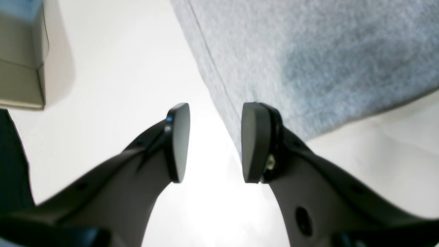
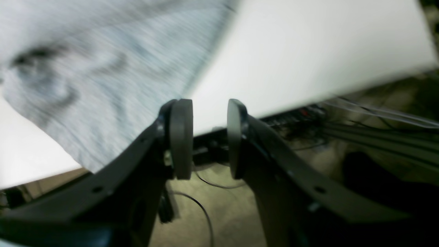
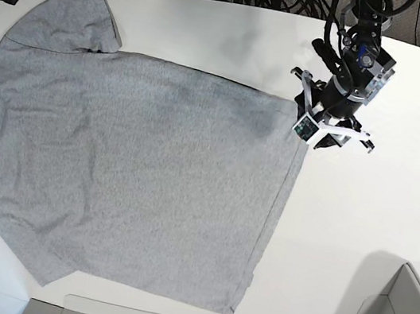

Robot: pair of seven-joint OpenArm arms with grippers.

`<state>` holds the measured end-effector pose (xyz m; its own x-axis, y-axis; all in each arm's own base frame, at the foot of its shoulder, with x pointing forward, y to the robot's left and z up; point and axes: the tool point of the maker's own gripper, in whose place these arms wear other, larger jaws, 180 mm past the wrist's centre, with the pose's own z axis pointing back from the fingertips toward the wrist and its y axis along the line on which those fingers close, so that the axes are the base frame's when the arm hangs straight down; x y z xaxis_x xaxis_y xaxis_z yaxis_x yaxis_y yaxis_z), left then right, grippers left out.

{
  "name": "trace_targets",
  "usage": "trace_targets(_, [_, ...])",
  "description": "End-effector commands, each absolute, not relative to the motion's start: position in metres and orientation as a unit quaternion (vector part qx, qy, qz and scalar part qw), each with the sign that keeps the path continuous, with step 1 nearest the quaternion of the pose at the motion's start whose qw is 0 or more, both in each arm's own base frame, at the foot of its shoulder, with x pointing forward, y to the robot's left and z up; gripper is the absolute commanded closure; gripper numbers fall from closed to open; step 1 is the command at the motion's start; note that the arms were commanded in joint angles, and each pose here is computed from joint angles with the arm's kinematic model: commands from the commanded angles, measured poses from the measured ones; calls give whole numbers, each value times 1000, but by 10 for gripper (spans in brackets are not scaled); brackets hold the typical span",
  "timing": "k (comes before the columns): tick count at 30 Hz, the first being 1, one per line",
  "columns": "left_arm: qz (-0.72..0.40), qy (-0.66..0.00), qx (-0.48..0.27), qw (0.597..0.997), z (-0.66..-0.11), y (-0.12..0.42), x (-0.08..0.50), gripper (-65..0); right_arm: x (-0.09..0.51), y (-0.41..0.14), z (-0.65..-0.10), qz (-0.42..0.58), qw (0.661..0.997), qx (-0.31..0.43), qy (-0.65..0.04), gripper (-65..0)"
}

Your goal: Fold the T-shirt properly

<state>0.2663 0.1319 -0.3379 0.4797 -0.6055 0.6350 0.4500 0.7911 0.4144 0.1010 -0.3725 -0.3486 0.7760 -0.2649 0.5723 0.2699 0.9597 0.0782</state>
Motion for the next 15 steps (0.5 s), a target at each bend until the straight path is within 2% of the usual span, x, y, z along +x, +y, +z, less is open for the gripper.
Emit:
trace_targets(1, [-306, -424, 97, 847, -328, 131, 271, -237, 106, -375, -346, -135, 941, -2, -312, -176])
trace_targets(6, [-307, -423, 97, 847, -328, 131, 270, -237, 110, -365, -375, -170, 936, 50, -303, -175])
trace_targets(15, [-307, -418, 95, 850, -332, 131, 266, -237, 116, -355, -399, -205, 927, 97, -298, -175])
